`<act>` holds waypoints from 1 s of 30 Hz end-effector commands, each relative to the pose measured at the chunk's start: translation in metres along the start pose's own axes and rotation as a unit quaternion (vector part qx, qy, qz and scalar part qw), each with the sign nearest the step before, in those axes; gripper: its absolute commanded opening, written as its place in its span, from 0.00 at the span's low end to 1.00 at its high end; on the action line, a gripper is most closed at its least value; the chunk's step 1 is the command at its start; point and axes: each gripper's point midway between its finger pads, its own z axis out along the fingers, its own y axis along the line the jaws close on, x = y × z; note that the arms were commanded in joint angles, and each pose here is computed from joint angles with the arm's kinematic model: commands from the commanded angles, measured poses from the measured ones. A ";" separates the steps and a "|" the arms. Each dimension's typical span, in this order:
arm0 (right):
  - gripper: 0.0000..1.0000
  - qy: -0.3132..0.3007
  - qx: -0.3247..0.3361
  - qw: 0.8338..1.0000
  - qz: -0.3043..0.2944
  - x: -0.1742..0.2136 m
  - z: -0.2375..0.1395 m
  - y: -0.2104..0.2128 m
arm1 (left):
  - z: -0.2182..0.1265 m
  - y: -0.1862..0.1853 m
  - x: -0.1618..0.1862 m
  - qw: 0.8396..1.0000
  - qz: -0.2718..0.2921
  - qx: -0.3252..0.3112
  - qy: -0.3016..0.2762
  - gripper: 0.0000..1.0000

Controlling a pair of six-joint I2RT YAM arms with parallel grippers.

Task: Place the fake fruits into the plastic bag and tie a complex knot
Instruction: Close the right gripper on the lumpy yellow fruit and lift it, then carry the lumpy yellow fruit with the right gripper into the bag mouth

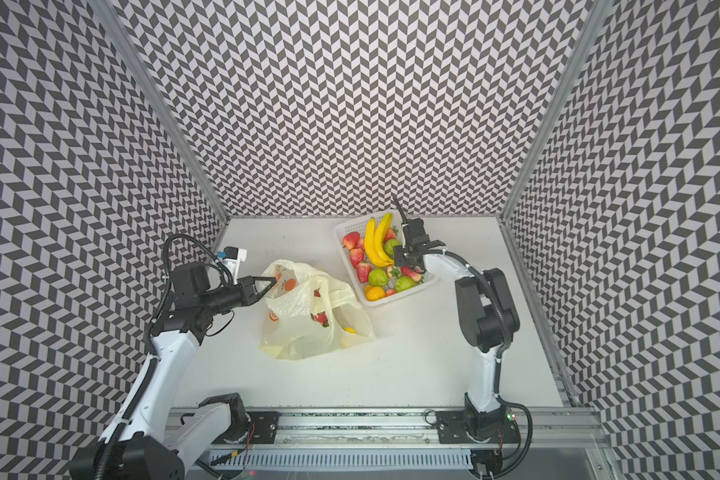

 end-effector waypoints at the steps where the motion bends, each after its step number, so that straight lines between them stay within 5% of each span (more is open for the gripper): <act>1: 0.47 -0.058 -0.011 0.998 0.007 -0.030 -0.027 0.002 | 0.001 -0.002 0.000 1.000 0.006 0.011 -0.001 0.00; 9: 0.47 -0.100 -0.056 0.993 0.016 -0.040 -0.079 0.014 | 0.003 -0.006 0.000 1.000 0.006 0.020 0.001 0.00; 19: 0.47 -0.159 -0.219 0.962 0.028 -0.029 -0.183 0.059 | 0.007 -0.007 0.002 1.000 0.007 0.027 0.008 0.00; 30: 0.45 -0.099 -0.374 0.922 0.026 0.060 -0.250 0.122 | 0.009 -0.012 0.005 0.999 0.012 0.033 0.011 0.00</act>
